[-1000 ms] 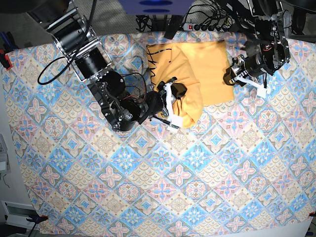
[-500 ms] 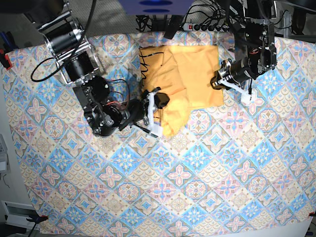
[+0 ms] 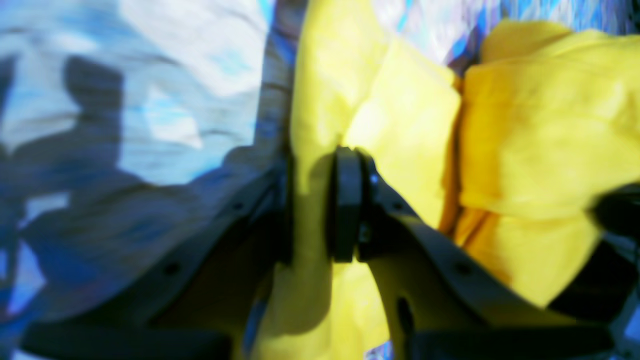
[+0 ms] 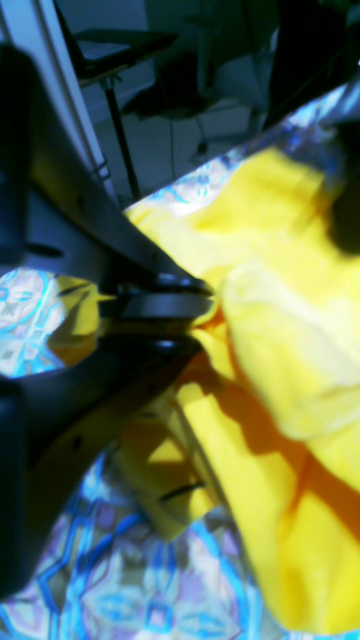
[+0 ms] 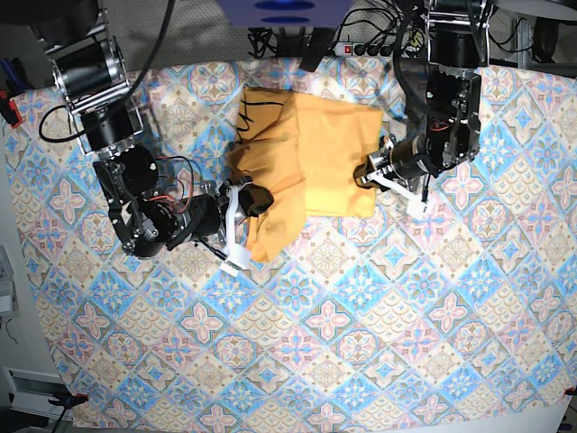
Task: Fold the T-shirt properly
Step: 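Grasp the shirt bundle with both grippers and pull it toward the robot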
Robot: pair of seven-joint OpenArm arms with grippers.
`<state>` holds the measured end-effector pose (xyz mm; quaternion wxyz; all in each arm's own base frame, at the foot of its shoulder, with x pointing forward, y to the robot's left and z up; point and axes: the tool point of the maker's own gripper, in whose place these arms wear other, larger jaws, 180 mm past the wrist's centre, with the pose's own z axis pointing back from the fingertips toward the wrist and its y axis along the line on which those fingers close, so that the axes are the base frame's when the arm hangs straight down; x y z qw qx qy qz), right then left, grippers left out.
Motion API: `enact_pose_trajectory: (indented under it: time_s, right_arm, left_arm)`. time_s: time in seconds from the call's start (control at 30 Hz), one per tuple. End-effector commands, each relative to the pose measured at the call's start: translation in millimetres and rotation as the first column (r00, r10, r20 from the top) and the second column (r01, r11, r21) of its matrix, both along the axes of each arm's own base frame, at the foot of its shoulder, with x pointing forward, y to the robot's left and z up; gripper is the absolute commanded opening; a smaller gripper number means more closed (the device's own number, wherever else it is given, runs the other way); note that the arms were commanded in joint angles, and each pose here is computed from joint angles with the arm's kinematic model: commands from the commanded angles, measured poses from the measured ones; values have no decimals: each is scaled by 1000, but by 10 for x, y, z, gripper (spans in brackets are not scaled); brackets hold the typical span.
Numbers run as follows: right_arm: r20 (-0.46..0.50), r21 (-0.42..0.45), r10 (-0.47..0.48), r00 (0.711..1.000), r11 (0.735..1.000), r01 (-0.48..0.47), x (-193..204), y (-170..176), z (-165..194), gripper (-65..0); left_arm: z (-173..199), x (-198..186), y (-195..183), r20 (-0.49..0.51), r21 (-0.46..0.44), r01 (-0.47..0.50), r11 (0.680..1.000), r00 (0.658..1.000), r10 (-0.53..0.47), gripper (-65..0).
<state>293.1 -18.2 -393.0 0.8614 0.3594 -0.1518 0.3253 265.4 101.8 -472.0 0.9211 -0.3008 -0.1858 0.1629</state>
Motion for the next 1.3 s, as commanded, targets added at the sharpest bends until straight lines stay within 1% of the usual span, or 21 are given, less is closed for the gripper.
enact_pose_trajectory:
  time_s: [0.0,0.2,0.3,0.4,0.47,0.53,0.67,0.8,0.97,1.13,1.2,1.27]
  right_arm:
    - [48,34,-6,999,999,5,138,22,165,-637]
    - [44,40,-6,999,999,4,125,40,162,-637]
    - [38,86,10,999,996,-13,89,239,209,-637]
    - [21,100,35,999,994,-37,27,346,217,-637]
    - [17,98,39,999,994,-40,7,350,203,-637]
    - [12,99,50,999,994,-51,-26,375,194,-637]
    - [-22,142,55,998,988,-52,-129,429,195,-637]
    - [-56,143,75,996,987,-67,-294,481,92,-637]
    - [-92,146,76,993,987,-62,-443,489,-7,-638]
    - [-91,162,61,994,986,-45,-439,526,-18,-638]
    - [-81,166,74,994,984,-60,-451,661,-9,-638]
    - [-69,150,88,994,986,-77,-459,736,-26,-639]
  left_arm:
    - [47,63,-25,13,-8,9,1000,1000,-9,-544]
    - [50,72,-136,23,-23,10,1000,1000,-9,-544]
    - [47,70,-157,23,-23,16,1000,1000,-15,-544]
    - [47,70,-157,23,-23,16,1000,1000,-15,-544]
    - [51,81,-148,28,-22,11,1000,1000,-10,-544]
    - [52,97,-136,39,-17,4,1000,999,-3,-544]
    - [-6,65,-106,35,28,15,1000,999,-16,-544]
    - [-11,63,-163,35,24,18,1000,999,-19,-544]
    - [0,78,-185,38,19,18,1000,999,-18,-544]
    - [-5,70,-185,37,19,18,1000,999,-18,-544]
    - [-4,72,-180,37,20,16,1000,999,-17,-544]
    - [-4,74,-176,37,20,14,1000,999,-15,-544]
